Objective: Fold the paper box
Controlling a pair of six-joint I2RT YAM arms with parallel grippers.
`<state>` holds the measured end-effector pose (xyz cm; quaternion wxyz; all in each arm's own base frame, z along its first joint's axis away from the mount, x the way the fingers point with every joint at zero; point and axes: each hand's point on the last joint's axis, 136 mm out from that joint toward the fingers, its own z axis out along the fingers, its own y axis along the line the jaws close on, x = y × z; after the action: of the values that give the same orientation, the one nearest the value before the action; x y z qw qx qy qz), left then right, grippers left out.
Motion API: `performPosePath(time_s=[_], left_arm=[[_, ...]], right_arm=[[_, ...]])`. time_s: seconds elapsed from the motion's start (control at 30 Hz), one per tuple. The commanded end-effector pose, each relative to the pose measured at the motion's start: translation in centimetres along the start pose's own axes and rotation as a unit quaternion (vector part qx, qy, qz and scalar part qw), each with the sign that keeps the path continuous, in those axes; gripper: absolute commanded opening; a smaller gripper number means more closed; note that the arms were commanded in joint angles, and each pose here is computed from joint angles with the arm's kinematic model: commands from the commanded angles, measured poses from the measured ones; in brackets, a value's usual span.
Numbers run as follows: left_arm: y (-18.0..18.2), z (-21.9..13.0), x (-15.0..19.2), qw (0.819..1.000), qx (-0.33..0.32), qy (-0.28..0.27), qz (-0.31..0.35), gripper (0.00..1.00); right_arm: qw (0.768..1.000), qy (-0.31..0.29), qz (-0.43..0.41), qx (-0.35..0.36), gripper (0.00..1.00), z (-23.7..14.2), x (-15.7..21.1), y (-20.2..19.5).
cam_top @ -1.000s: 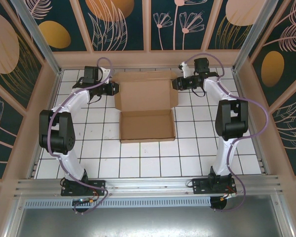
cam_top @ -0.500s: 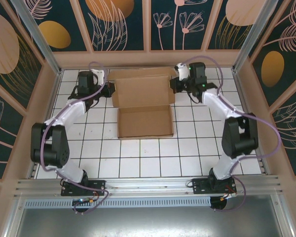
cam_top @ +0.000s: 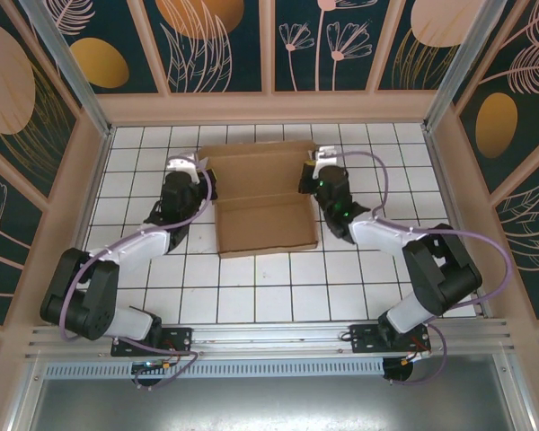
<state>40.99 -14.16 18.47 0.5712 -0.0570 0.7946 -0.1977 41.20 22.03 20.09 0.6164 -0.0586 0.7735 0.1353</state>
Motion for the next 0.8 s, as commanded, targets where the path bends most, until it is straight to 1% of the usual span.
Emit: performPosePath(time_s=[0.0,0.07,0.17,0.3,0.43,0.5,0.63,0.77], left_arm=[[-1.1,-1.7,-1.6,0.996,0.013,-0.072,-0.046,0.01],[-1.4,-2.4,-1.0,0.996,0.017,-0.075,-0.046,0.01],[-1.5,-3.3,0.0,0.996,0.015,-0.076,-0.045,0.02],[-0.2,-3.8,2.0,0.995,-0.006,-0.056,-0.077,0.02],[0.5,-4.6,3.8,0.993,-0.003,-0.038,-0.108,0.02],[0.3,-4.7,4.7,0.993,0.008,-0.022,-0.118,0.02],[0.3,-5.0,6.5,0.991,0.014,0.008,-0.135,0.03],[0.2,-5.3,7.5,0.990,0.019,0.022,-0.139,0.04]], right_arm=[[0.990,-0.143,0.006,0.002,0.00,-3.3,-4.7,2.9],[0.988,-0.155,-0.004,0.004,0.00,-4.2,-3.8,3.4],[0.988,-0.151,-0.010,-0.005,0.00,-4.9,-2.1,3.5],[0.991,-0.135,0.001,-0.011,0.00,-5.5,-0.4,3.2],[0.992,-0.120,0.012,-0.023,0.00,-6.2,1.0,3.3],[0.993,-0.110,0.014,-0.024,0.00,-6.4,1.8,3.4],[0.994,-0.103,0.026,0.008,0.00,-6.8,2.6,2.9],[0.992,-0.087,0.077,0.050,0.00,-6.6,3.3,2.2]])
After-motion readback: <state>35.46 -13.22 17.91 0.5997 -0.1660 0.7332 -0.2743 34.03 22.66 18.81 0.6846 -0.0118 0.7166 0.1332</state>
